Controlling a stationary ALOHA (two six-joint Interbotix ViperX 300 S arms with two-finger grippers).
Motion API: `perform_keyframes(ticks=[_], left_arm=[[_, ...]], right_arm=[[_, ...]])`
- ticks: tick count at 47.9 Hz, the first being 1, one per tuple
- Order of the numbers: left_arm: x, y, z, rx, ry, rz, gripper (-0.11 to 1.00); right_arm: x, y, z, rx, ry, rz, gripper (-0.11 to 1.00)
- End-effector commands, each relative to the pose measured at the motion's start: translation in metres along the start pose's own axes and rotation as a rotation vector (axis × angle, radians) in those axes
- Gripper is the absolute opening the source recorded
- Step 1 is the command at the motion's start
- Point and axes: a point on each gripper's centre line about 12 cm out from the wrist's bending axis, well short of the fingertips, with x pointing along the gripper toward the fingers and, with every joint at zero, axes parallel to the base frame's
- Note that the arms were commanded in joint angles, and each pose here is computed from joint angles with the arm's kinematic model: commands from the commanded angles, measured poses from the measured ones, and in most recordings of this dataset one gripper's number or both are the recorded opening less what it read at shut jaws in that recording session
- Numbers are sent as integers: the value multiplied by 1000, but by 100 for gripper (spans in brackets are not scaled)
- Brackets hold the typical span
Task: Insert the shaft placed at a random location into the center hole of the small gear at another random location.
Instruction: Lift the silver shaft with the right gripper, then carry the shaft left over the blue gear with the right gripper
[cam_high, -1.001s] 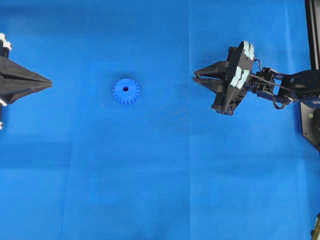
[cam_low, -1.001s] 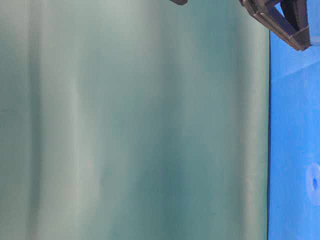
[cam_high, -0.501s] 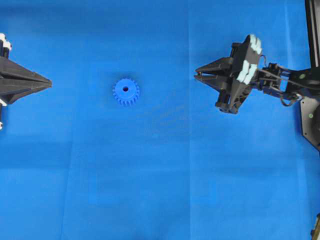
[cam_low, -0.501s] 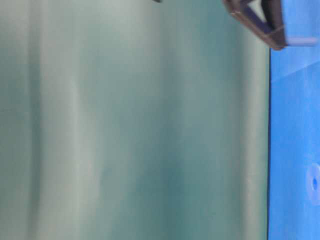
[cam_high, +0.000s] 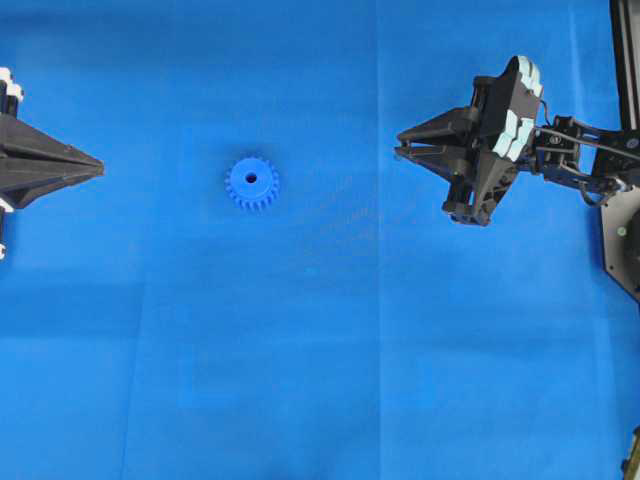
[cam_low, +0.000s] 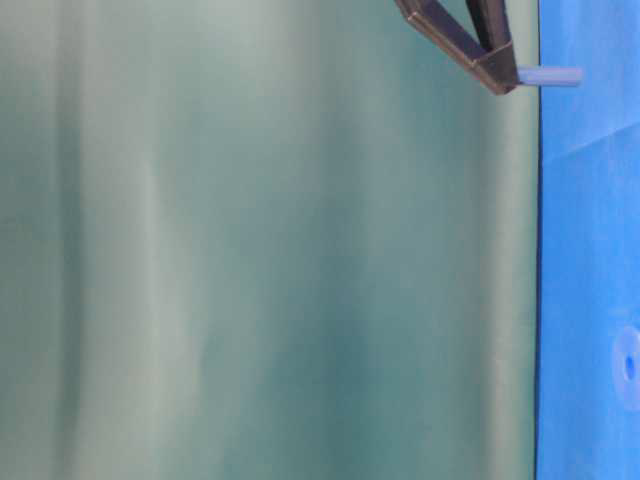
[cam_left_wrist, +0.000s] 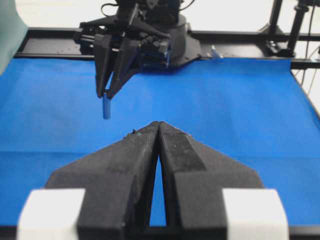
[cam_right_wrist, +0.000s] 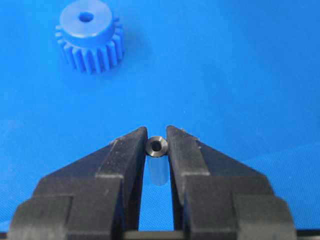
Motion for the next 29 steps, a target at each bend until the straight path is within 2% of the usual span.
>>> perform_keyframes(ticks=[1,13,29], left_arm=[[1,0,3,-1,-11,1,0],[1,0,3,-5,-11,2,0],[2,0,2,-11,-5,2,0]], right_arm=[[5,4,12,-2,-33,9,3],[35,15,26,-6,-36,23,3],[88,37,60,-16,-58,58,3]])
